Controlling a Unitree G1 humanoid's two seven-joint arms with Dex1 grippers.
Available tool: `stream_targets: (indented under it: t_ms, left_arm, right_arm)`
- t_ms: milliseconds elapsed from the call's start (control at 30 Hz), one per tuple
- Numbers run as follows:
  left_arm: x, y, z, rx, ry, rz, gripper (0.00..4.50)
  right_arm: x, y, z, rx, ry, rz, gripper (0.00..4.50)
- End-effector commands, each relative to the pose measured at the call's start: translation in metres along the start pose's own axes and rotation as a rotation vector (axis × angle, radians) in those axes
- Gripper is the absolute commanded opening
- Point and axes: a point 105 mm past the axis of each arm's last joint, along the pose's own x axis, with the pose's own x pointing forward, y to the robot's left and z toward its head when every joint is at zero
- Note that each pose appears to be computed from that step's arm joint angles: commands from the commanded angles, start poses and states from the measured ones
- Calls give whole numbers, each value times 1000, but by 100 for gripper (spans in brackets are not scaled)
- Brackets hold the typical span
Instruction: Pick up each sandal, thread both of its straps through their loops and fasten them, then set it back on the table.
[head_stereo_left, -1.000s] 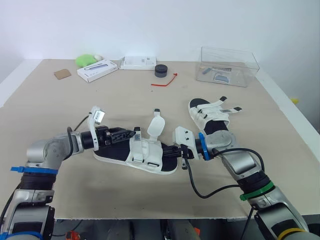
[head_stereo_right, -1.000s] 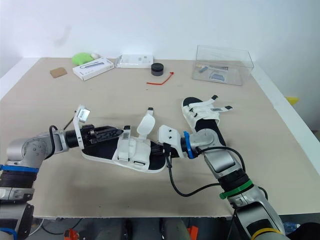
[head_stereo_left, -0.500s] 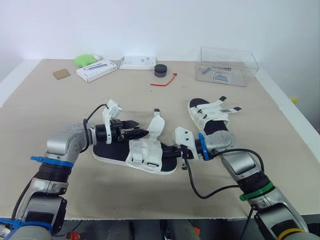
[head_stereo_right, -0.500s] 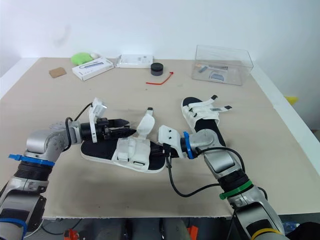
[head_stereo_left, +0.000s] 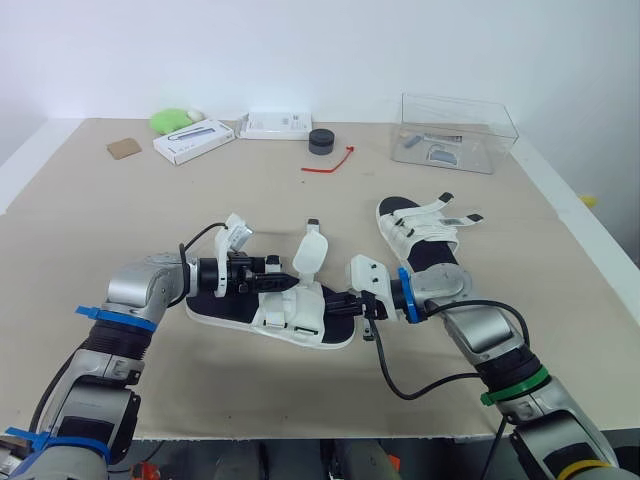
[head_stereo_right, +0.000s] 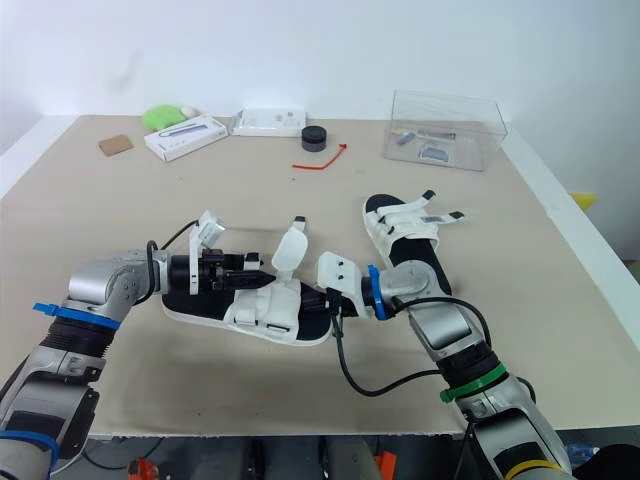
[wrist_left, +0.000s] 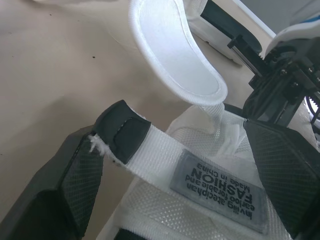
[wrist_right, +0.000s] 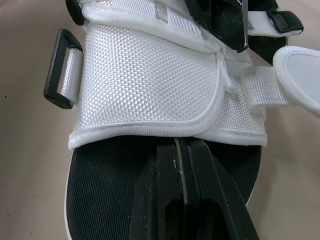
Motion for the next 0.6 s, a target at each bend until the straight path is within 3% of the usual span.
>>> stream_targets:
  t_ms: [33,267,467,600]
  left_arm:
    - [-13,10,19,55,-53,63,442]
    - [-21,14,59,132,-195,91,442]
    - [-7,4,63,-160,-257,-20,442]
    - [8,1,55,-321,-186,-53,442]
  right_arm:
    - [-1,2,-12,23,51,-6,0]
    - [0,1,-12,21,51,1,0]
    - [2,0,-11,18,50,4,0]
    - [2,0,-11,16,51,7,0]
